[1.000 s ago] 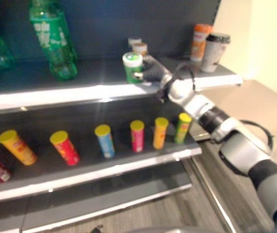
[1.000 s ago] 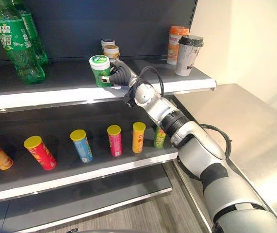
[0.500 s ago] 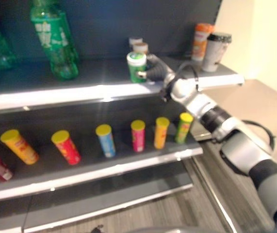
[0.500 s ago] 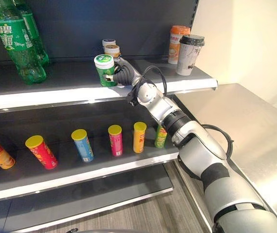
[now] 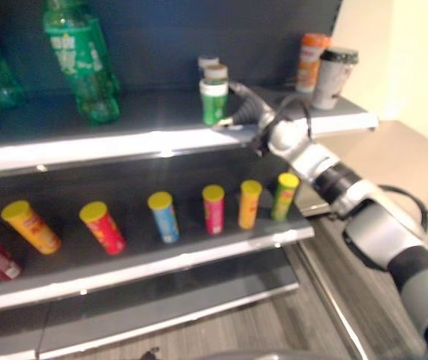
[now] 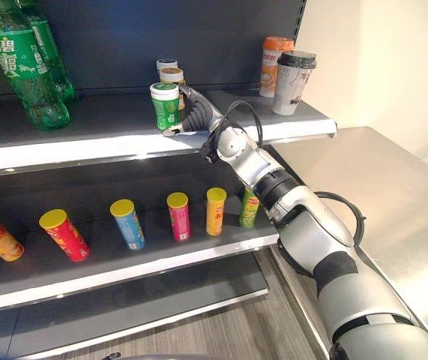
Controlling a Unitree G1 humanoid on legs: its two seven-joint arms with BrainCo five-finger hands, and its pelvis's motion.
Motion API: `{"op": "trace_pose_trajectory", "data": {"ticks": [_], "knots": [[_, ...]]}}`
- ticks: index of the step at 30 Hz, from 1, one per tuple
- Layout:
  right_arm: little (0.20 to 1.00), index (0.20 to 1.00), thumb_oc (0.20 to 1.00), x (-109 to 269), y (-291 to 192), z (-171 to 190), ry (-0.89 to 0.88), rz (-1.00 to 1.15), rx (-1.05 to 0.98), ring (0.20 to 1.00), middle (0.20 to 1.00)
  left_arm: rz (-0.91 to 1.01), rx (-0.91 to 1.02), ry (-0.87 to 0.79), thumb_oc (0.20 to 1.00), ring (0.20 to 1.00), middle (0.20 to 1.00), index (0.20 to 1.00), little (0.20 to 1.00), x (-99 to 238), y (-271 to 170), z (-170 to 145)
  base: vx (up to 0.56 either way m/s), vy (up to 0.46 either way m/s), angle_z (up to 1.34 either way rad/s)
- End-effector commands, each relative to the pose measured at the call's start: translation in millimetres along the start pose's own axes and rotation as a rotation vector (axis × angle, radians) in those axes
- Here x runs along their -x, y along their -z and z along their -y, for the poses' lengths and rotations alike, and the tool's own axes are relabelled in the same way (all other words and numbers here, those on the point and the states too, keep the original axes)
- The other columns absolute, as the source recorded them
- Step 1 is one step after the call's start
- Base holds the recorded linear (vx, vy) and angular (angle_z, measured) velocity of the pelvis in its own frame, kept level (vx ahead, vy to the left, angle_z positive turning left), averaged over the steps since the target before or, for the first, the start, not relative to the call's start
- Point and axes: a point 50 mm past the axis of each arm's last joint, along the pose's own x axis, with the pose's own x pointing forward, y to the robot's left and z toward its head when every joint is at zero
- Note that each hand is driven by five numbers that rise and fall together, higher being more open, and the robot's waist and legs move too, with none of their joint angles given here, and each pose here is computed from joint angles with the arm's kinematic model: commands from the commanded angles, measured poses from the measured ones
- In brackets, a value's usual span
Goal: Put the goods on the table back onto the shelves and tidy them up.
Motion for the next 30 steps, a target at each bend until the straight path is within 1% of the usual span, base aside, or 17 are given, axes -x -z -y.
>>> {"op": "trace_pose_trajectory", "data": {"ticks": [1,10,21,30], "knots": [[1.0,1.0,1.0,-8.7,-18.8,44.7,0.116,0.024,0.102,1.0,1.0,0.006,-0.006,-0.061,1.0,1.0,1.0,1.0,1.0,-4.0,-10.6,-27.5,0.0,0.0,0.0],[1.0,1.0,1.0,-7.6,-28.7,45.1,0.121,0.071,0.133,1.0,1.0,-0.007,0.007,-0.069,1.0,1.0,1.0,1.0,1.0,-3.7,-8.0,-28.2,0.0,0.0,0.0],[1.0,1.0,1.0,-11.1,-45.3,25.5,0.079,0.132,0.185,1.0,1.0,0.004,0.001,-0.072,1.0,1.0,1.0,1.0,1.0,-4.4,-12.6,-27.7,0.0,0.005,-0.01],[1.0,1.0,1.0,-12.3,-44.8,21.9,0.077,0.125,0.2,1.0,1.0,0.007,0.008,-0.083,1.0,1.0,1.0,1.0,1.0,-4.5,-13.7,-30.1,0.0,0.008,-0.03]]}}
